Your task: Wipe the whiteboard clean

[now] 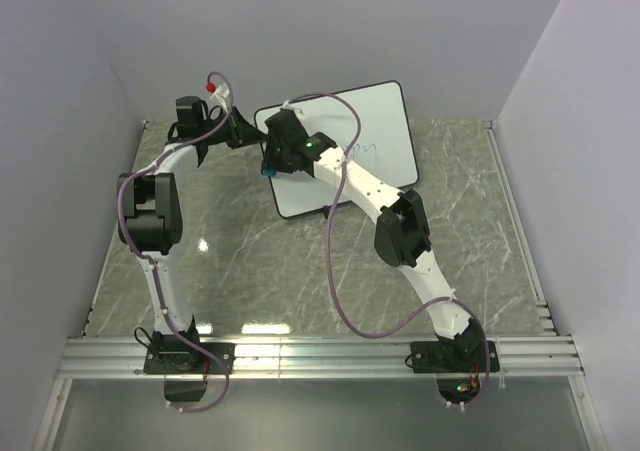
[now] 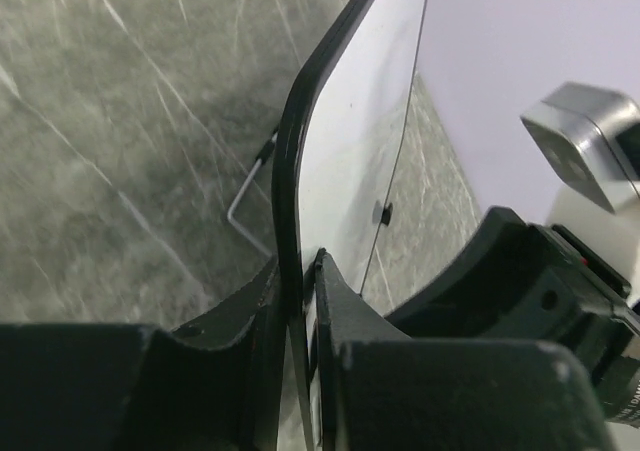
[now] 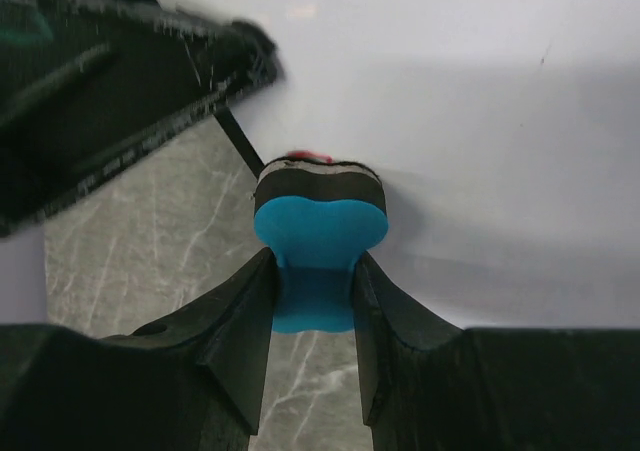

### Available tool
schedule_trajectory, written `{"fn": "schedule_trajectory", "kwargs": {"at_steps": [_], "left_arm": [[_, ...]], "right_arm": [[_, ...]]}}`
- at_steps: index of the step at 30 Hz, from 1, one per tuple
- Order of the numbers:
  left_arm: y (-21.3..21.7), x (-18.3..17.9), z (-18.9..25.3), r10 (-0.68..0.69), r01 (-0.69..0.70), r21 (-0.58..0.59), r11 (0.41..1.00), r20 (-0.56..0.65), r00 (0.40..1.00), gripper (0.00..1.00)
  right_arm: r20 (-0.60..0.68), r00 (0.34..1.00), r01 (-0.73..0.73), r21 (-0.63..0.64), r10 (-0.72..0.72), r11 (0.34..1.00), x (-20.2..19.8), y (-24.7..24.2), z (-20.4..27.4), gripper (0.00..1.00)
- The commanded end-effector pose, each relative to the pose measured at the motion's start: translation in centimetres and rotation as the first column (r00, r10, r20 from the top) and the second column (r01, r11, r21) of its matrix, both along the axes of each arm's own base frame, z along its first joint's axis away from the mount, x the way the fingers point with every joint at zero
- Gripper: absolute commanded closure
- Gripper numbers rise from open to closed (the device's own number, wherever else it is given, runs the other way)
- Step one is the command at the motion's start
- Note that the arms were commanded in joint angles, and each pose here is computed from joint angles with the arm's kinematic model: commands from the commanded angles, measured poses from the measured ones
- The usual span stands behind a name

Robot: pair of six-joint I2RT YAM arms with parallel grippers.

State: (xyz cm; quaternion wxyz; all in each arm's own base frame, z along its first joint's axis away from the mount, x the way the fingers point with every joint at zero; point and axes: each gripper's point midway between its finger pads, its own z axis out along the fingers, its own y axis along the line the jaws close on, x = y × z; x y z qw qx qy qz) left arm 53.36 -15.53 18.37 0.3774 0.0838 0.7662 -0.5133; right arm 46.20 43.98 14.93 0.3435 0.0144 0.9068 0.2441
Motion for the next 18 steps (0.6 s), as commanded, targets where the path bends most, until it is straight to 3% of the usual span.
{"fn": "schedule_trajectory", "kwargs": {"at_steps": [1,6,18], "left_arm": [[-3.4,-3.3,0.4,-0.082,0.081,0.019,0.997,0.039,0.996,1.0],[-4.0,-6.2,-0.3,-0.1,0.099,0.028,0.995,0.021,0.995,1.0],[-3.9,-8.1,-0.8,-0.122,0.12,0.073,0.99,0.026,0.992,1.0]], "right_arm": [[0.028,0.998,0.063,0.032,-0.064,0.997,1.2,0.7,-0.4,1.0],[0.017,0.996,0.093,0.004,-0.093,0.996,1.3,0.7,-2.6,1.0],[0.089,0.977,0.188,0.071,-0.194,0.98,4.7,-1.2,0.5,1.0]]}}
